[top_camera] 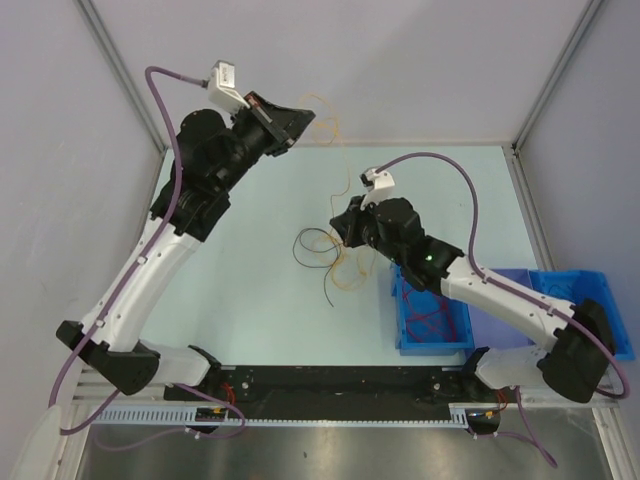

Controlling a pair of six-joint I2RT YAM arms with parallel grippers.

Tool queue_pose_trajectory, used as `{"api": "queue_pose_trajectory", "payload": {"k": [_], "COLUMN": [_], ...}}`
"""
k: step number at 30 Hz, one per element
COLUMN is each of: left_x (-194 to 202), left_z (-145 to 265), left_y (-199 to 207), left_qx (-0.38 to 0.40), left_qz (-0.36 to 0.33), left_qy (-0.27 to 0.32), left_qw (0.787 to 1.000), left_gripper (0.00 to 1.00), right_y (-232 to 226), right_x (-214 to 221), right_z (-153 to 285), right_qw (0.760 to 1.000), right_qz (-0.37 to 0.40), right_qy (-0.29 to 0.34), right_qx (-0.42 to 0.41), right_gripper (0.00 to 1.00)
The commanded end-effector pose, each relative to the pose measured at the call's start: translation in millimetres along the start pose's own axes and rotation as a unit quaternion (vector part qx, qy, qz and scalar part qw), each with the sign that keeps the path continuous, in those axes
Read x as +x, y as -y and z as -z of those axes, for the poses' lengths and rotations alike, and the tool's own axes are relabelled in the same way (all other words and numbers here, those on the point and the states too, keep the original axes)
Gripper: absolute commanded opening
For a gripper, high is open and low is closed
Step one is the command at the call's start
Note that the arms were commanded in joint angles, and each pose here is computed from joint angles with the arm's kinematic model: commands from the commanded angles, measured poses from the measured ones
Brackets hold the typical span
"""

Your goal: Untangle the cables

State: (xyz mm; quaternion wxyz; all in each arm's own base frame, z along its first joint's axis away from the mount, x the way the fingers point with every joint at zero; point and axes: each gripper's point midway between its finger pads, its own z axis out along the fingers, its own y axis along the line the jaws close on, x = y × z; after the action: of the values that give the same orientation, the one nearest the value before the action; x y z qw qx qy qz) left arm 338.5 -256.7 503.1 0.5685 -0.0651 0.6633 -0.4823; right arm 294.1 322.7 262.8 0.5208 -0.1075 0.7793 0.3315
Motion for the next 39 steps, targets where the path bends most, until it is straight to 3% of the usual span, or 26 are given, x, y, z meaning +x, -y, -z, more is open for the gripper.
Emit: {"api": "queue_pose_trajectory", "payload": {"k": [1,4,10,18,27,32,39], "left_x": [-18,2,79,160,196,203,241], "left_z": [21,22,14,3,-5,-11,-18], "left_y": [-18,-38,-88,-105,-60,-4,56], "left_qx": [-0.046,-0.060,-0.085,-0.077,-0.009,0.058,0.122], "left_qz": [-0.017,-0.002,0.046,0.069,0.044,0.018,-0.003], "left_qy": [0.030,0.013,-0.082,-0.201,-0.257,-0.278,-0.337], "left_qw": [0.998,0.998,0.992,0.974,0.965,0.959,0.933], "left_gripper": [0.01,0.00,0.00,0.03,0.07,0.07,0.09], "right_y": [-27,-46,-84,-89,-68,-54,-28], "right_x": [-101,-153,-229,-259,-263,-269,-264], "right_z": [56,92,162,195,228,261,288], "right_qw": [0.992,0.981,0.961,0.952,0.947,0.943,0.942], "right_qz": [-0.011,-0.001,0.019,0.038,0.027,0.018,0.002], "right_qy": [0.125,0.183,0.255,0.288,0.314,0.331,0.337], "right_qx": [-0.035,-0.061,-0.108,-0.102,-0.064,-0.042,0.005], "right_gripper": [0.00,0.00,0.00,0.00,0.00,0.00,0.00]}}
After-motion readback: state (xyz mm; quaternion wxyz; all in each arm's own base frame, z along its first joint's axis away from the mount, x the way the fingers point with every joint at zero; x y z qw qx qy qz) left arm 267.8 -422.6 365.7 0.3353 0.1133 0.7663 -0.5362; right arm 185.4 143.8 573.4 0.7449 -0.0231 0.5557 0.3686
